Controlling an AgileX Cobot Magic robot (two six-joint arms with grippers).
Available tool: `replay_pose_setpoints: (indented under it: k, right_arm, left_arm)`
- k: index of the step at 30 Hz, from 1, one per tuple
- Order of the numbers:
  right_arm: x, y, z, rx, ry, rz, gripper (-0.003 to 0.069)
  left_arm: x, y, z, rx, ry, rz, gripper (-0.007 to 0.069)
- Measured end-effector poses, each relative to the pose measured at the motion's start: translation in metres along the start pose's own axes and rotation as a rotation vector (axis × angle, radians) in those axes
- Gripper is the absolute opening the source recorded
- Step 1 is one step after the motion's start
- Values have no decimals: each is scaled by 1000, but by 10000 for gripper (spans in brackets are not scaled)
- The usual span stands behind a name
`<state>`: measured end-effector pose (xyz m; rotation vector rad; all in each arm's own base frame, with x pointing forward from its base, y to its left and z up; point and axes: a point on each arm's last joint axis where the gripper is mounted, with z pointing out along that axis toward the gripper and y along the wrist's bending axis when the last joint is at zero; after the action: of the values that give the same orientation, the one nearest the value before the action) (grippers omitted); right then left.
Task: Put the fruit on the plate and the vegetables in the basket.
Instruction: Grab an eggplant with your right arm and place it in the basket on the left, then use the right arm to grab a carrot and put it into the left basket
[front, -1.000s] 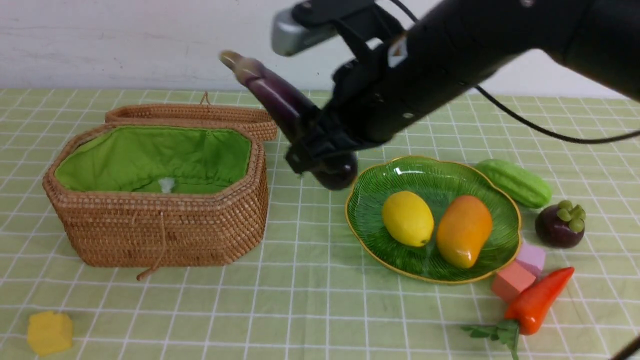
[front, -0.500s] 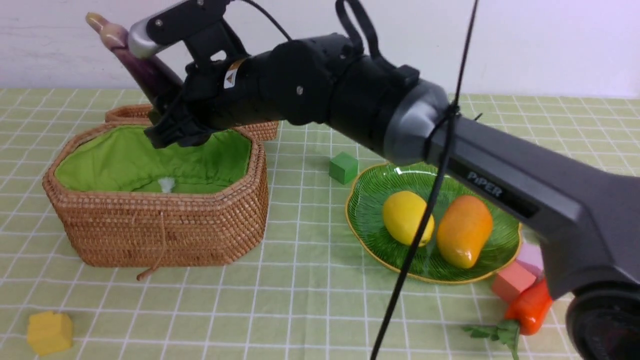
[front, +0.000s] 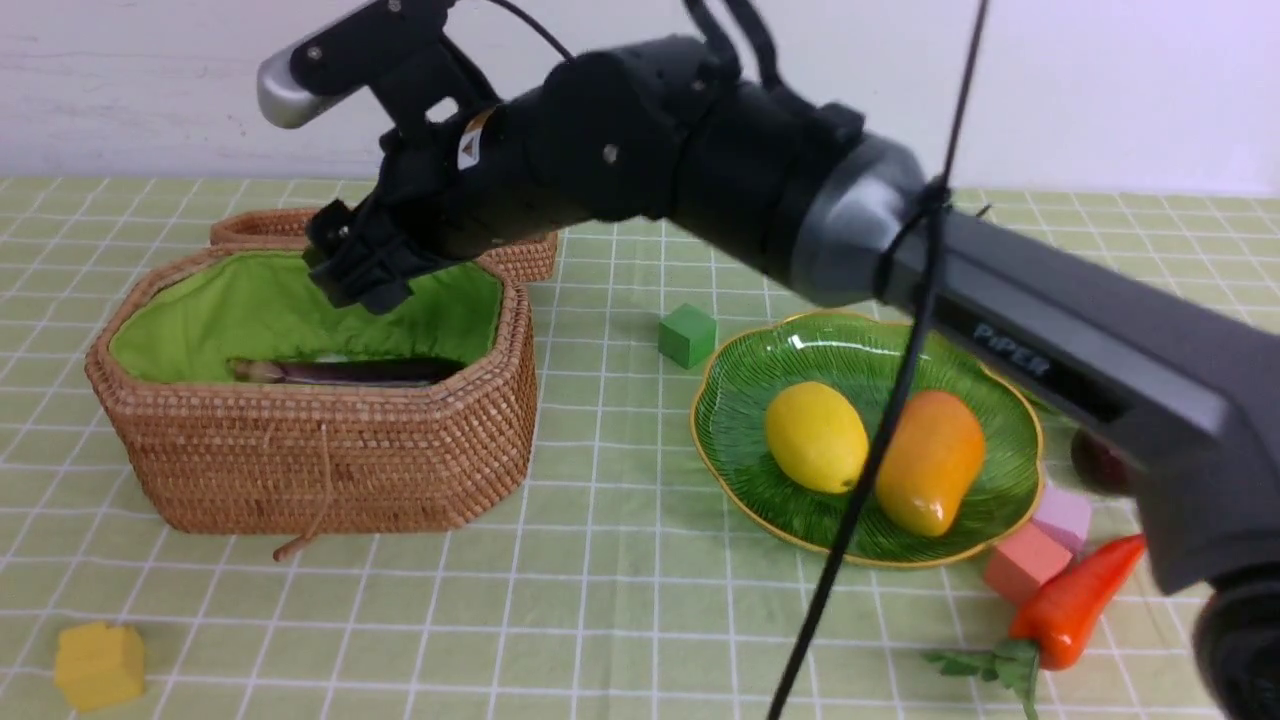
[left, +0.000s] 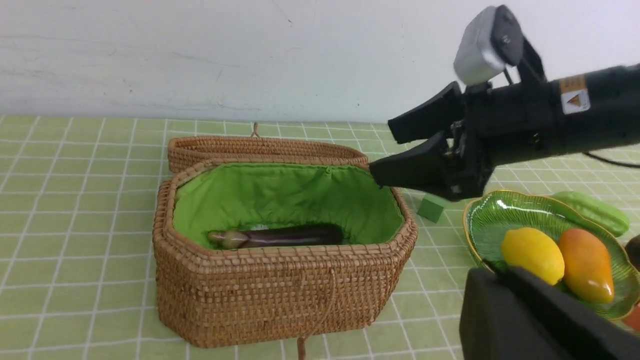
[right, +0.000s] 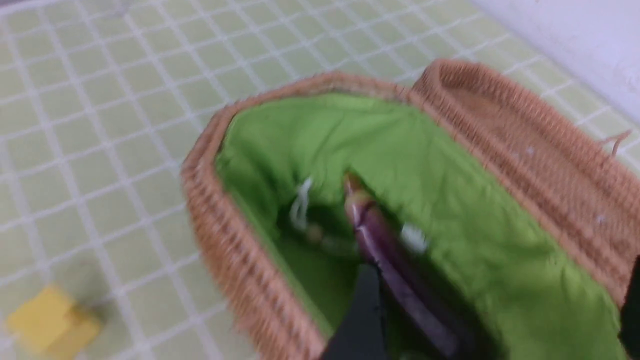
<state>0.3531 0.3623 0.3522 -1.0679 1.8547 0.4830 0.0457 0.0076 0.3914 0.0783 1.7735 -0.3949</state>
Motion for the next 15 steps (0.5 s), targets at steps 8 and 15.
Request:
replay_pose_setpoints:
  k: [8, 15]
  right_arm:
    - [-17, 4, -125, 35, 303, -1, 174]
    - [-1, -5, -177, 178, 361, 120, -15]
  left_arm:
    - [8, -13, -1, 149, 80, 80, 7]
    - [16, -31, -7, 369, 156, 163, 7]
